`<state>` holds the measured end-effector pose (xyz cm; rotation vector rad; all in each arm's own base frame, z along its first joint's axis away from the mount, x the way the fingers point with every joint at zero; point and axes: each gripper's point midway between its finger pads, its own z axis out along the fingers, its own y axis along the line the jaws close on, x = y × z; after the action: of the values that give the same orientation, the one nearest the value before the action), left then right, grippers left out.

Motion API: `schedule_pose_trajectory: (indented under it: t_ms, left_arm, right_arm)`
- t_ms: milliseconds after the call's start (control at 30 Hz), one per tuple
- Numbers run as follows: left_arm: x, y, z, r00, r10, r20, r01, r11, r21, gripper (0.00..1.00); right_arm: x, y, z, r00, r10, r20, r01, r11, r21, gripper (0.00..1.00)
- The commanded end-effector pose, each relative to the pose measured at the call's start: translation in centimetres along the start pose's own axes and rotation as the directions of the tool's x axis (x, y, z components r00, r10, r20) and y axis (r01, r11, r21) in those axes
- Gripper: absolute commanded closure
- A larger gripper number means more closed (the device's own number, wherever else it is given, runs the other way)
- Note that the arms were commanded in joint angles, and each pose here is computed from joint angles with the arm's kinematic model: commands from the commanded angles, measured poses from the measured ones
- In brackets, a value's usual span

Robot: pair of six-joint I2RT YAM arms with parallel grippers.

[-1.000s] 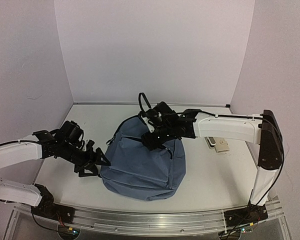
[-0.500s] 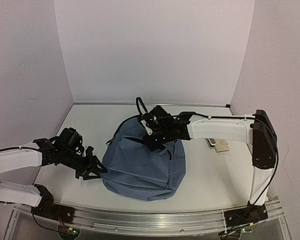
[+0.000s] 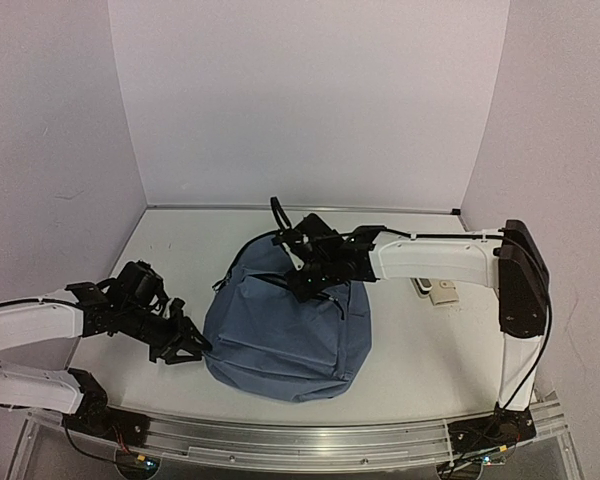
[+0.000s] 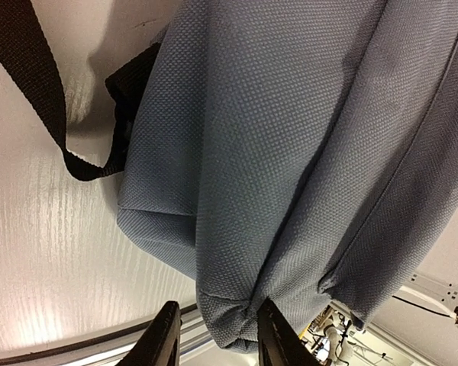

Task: Pack the student bag
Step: Adjust the student bag at the center of the board.

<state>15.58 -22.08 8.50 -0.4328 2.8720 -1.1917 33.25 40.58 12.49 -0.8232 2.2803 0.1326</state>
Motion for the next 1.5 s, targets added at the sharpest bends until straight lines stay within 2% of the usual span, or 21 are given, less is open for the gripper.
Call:
schedule_pose_trajectory:
  t_ms: [0, 167, 333, 533, 800, 1000, 1100, 1333, 1367, 1400, 1433, 1467]
  left_arm:
    - [-0.6, -1.1, 0.4, 1.000, 0.013, 0.016, -0.013, 0.998, 0.056, 0.79]
    - [-1.5, -1.1, 1.0, 0.998, -0.016, 0.057, 0.011, 0.996, 0.087, 0.99]
    - [-3.4, -1.4, 1.0, 0.989, 0.008, 0.145, -0.017, 0.998, 0.059, 1.00]
    - [-8.1, -3.7, 0.9, 0.970, 0.096, 0.224, -0.100, 0.995, 0.008, 1.00]
    - [-18.6, -6.0, -0.3, 0.935, 0.209, 0.286, -0.185, 0.977, -0.108, 1.00]
    - [-25.2, -8.8, 0.2, 0.905, 0.312, 0.289, -0.272, 0.947, -0.171, 1.00]
    - [-27.9, -10.2, 0.9, 0.888, 0.354, 0.293, -0.308, 0.932, -0.191, 1.00]
    - [-31.2, -10.0, 0.8, 0.859, 0.382, 0.341, -0.286, 0.910, -0.299, 1.00]
    - [-31.2, -10.0, 0.6, 0.856, 0.386, 0.343, -0.287, 0.908, -0.306, 0.98]
    - [-31.2, -10.2, 0.2, 0.850, 0.394, 0.349, -0.291, 0.905, -0.311, 0.89]
    - [-31.2, -10.5, -0.3, 0.842, 0.404, 0.358, -0.296, 0.900, -0.319, 0.78]
    - [-31.2, -10.7, -0.7, 0.835, 0.411, 0.367, -0.299, 0.897, -0.325, 0.60]
  right_arm:
    - [-1.7, -0.8, -0.6, 0.998, 0.040, 0.046, -0.042, 0.998, 0.044, 1.00]
    - [-1.0, -0.9, -1.1, 0.998, 0.063, 0.031, -0.064, 0.998, 0.030, 1.00]
    - [0.2, -0.6, -2.2, 0.996, 0.084, -0.003, -0.084, 0.996, -0.013, 1.00]
    - [1.2, 0.3, -3.5, 0.992, 0.117, -0.043, -0.120, 0.989, -0.089, 1.00]
    - [0.7, 3.6, -6.6, 0.983, 0.171, -0.070, -0.184, 0.942, -0.279, 1.00]
    - [1.1, 4.8, -7.4, 0.967, 0.235, -0.095, -0.253, 0.907, -0.336, 1.00]
    - [1.4, 4.1, -7.1, 0.951, 0.297, -0.090, -0.310, 0.904, -0.295, 1.00]
    - [3.0, -0.5, -6.1, 0.880, 0.474, -0.015, -0.474, 0.878, -0.065, 1.00]
    - [3.7, -0.8, -5.8, 0.870, 0.492, -0.016, -0.492, 0.869, -0.050, 1.00]
    - [3.7, -0.7, -5.7, 0.863, 0.504, -0.009, -0.504, 0.862, -0.061, 1.00]
    - [3.8, -0.5, -5.6, 0.857, 0.516, -0.002, -0.515, 0.854, -0.080, 1.00]
    - [4.2, -0.2, -5.3, 0.851, 0.525, -0.012, -0.523, 0.846, -0.104, 1.00]
